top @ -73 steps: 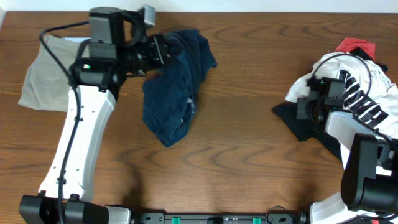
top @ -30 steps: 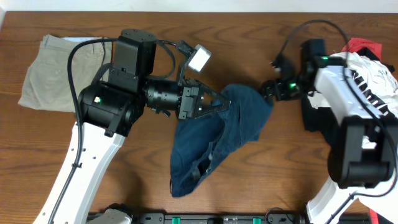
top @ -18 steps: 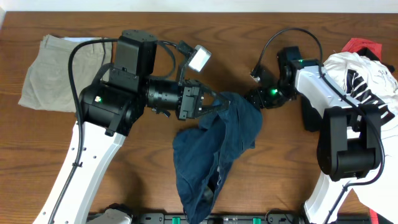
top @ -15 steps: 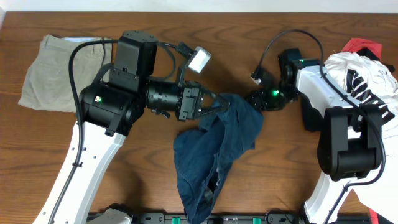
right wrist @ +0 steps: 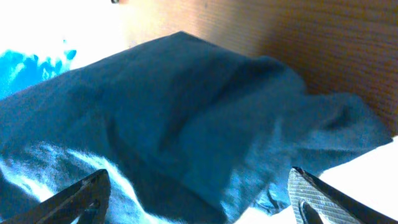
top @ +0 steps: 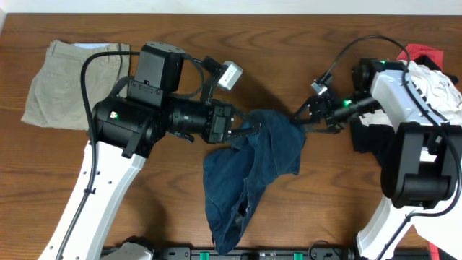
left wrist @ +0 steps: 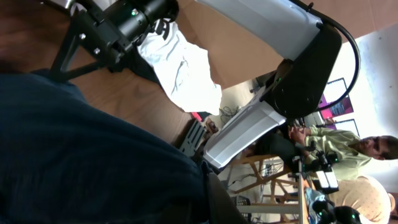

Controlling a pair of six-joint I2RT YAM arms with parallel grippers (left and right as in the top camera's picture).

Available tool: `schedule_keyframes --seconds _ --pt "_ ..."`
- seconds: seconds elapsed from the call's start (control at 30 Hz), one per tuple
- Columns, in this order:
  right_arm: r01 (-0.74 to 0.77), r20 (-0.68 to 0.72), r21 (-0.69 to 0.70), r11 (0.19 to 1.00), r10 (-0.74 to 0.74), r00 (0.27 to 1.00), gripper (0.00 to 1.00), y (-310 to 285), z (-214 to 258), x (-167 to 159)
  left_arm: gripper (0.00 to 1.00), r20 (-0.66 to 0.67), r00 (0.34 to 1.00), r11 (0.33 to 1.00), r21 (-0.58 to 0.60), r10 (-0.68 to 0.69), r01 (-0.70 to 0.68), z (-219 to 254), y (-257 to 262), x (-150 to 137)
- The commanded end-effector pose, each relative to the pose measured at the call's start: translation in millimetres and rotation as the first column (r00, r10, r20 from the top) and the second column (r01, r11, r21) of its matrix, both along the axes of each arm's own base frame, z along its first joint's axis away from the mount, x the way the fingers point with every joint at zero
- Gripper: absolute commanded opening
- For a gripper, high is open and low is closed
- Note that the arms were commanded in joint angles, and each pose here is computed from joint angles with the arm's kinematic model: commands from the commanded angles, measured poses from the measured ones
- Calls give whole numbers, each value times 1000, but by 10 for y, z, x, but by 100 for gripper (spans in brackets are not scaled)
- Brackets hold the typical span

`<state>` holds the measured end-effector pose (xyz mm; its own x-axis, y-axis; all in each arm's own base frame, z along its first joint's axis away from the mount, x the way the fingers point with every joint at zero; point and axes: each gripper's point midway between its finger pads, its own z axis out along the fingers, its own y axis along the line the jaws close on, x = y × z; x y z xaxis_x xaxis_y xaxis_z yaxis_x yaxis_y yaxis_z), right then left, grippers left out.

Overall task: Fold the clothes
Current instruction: 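Reach the right gripper to the garment's right corner and grasp it, then hold the garment with both grippers and pull the ends apart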

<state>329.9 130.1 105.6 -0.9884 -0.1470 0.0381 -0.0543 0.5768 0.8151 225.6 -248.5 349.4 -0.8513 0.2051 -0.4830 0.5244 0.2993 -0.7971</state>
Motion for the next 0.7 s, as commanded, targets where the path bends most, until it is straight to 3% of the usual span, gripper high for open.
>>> schedule_keyframes --seconds 0.0,0.07,0.13,0.17,0.27,0.43,0.53,0.67 --pt "-50 31 28 998 50 998 84 211 18 -11 6 67 998 1000 -23 -13 14 147 8 -18" --pt "-57 33 22 998 56 998 73 296 4 -1 6 67 998 1000 -23 -13 14 147 8 -18" --pt "-60 39 -5 998 61 997 34 345 -41 24 6 66 998 1000 -23 -13 14 146 8 -18" --pt "-53 37 -26 998 54 998 4 349 -71 45 6 66 998 1000 -22 -12 14 145 8 -17" --pt "-8 40 -70 998 11 999 1 307 -119 159 6 93 996 1000 -6 -5 6 120 18 13" --pt "107 203 -9 994 -103 974 1 139 344 750 6 263 950 947 225 170 -232 -222 270 480" --pt "179 367 31 983 -178 913 1 -17 947 1211 7 411 869 857 304 275 -415 -282 560 879" --pt "263 542 59 963 -252 802 1 -241 1774 1559 6 551 723 765 217 417 -607 -21 973 1387"
